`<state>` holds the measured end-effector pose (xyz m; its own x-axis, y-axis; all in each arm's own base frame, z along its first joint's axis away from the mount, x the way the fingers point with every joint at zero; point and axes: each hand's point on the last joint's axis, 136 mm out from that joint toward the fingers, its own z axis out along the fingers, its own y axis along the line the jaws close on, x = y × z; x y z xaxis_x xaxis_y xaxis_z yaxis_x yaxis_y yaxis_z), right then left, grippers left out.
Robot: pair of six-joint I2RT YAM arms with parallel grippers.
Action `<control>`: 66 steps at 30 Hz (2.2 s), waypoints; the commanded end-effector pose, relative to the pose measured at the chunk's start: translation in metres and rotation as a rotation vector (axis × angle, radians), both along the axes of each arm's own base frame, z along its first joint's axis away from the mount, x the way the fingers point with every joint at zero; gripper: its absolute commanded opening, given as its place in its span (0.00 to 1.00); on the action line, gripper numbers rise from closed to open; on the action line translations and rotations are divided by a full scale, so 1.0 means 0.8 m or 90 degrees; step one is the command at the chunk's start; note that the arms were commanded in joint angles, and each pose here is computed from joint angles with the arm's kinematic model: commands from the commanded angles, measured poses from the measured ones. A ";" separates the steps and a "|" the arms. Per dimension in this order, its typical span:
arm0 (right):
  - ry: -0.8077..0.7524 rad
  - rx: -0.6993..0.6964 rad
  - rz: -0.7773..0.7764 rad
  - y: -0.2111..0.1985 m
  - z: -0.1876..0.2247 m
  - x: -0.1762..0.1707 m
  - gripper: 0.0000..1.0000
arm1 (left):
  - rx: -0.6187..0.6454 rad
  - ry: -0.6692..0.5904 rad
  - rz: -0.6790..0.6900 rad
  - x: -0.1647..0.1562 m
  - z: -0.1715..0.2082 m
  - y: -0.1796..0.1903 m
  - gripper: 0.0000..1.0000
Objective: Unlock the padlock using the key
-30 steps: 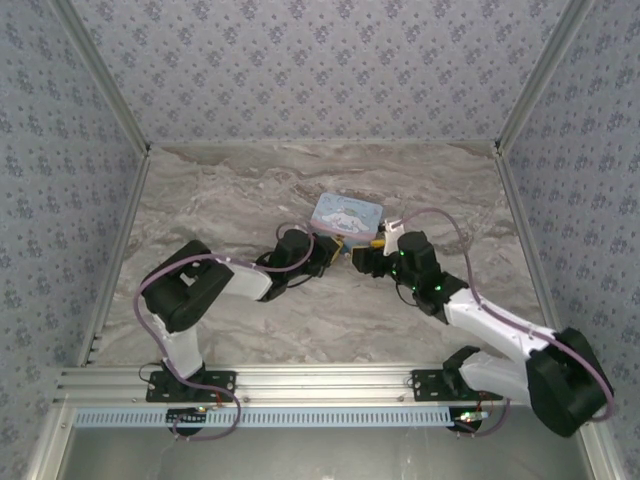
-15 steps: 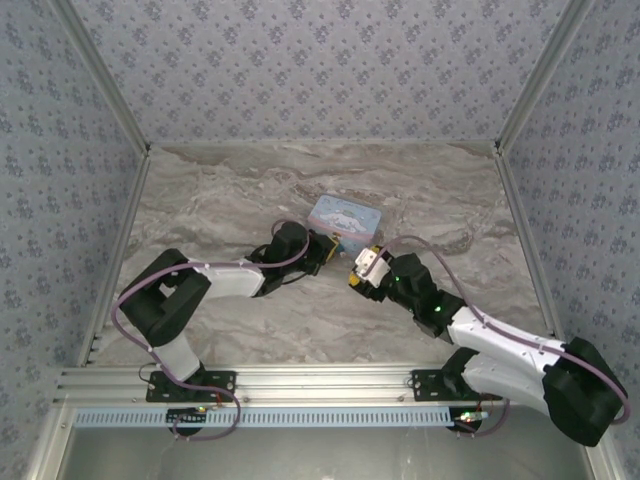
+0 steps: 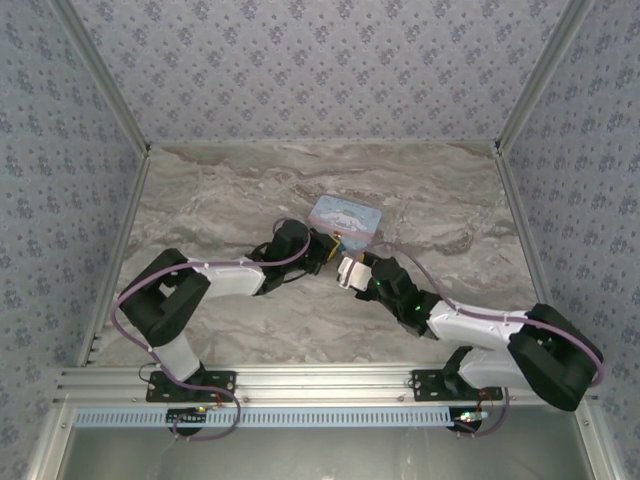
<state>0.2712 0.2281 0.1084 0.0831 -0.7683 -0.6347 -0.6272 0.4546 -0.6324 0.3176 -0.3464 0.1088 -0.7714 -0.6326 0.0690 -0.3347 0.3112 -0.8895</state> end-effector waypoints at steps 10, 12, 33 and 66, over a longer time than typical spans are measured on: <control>-0.051 0.018 -0.003 0.026 0.024 0.028 0.33 | -0.043 -0.026 -0.004 0.008 0.038 -0.010 0.00; -0.053 0.021 -0.002 0.028 0.024 0.030 0.32 | -0.044 -0.027 -0.004 0.009 0.038 -0.010 0.00; -0.044 0.027 -0.019 0.032 0.023 0.038 0.00 | -0.052 -0.022 -0.008 0.008 0.036 -0.013 0.00; 0.195 0.308 -0.123 0.026 -0.008 0.034 0.00 | -0.051 -0.016 -0.001 0.006 0.029 -0.013 0.00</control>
